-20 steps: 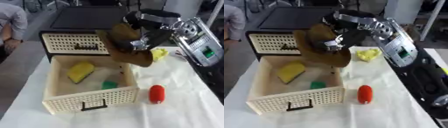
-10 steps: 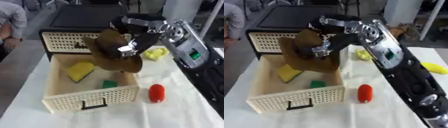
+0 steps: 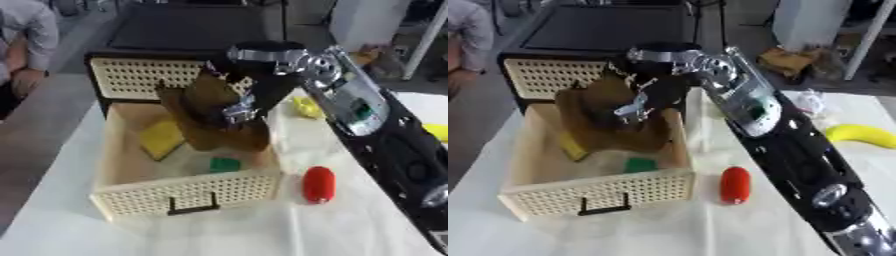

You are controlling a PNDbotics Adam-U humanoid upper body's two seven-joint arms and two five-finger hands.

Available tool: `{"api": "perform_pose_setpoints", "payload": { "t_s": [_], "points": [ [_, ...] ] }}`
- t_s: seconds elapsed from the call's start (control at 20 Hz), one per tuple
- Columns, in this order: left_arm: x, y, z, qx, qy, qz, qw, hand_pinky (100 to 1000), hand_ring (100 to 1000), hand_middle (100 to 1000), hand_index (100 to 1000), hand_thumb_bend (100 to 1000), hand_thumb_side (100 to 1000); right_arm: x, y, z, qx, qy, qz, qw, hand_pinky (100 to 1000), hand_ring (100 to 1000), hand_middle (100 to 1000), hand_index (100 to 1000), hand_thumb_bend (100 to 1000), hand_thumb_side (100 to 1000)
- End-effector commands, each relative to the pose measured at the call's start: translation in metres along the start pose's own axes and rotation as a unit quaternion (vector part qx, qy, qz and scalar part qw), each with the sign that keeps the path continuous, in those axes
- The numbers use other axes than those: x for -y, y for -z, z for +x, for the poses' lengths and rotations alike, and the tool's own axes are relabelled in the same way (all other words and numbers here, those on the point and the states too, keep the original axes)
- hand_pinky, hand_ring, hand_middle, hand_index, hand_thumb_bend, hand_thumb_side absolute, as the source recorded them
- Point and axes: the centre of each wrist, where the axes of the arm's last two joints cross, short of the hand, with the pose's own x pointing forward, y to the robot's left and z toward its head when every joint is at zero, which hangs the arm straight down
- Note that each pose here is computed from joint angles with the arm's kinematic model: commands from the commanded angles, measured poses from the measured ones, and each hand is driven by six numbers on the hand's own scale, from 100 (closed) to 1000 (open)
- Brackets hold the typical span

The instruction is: Pick up objects from table and place into drawer.

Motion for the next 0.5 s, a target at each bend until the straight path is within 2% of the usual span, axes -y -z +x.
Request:
{"api": "perform_pose_setpoints", "payload": {
  "t_s": [0.05,0.3,0.35,0.4,0.5],
  "points": [
    [0.002,0.008,0.006,0.014,0.000,-0.009,1.000,325,517,510,795,102,992,0.010,0.000,0.002,-0.008,-0.006,-0.001,1.000,551,766,537,673,500,449],
    [0.004,0.007,0.005,0.013,-0.002,-0.009,1.000,322,515,508,794,100,993,0.007,0.004,-0.006,-0.018,-0.001,-0.009,1.000,551,767,537,673,499,448],
    [0.004,0.007,0.005,0.012,-0.002,-0.010,1.000,321,514,508,794,100,993,0.006,0.005,-0.007,-0.020,-0.001,-0.010,1.000,550,767,537,674,475,369],
    [0.005,0.007,0.005,0.012,-0.002,-0.009,1.000,321,514,507,794,100,993,0.004,0.007,-0.009,-0.023,0.000,-0.010,1.000,550,767,537,674,497,444],
    [0.005,0.007,0.005,0.012,-0.002,-0.009,1.000,321,514,507,794,100,992,0.001,0.010,-0.013,-0.029,0.001,-0.012,1.000,549,767,538,674,495,432]
  ]
}}
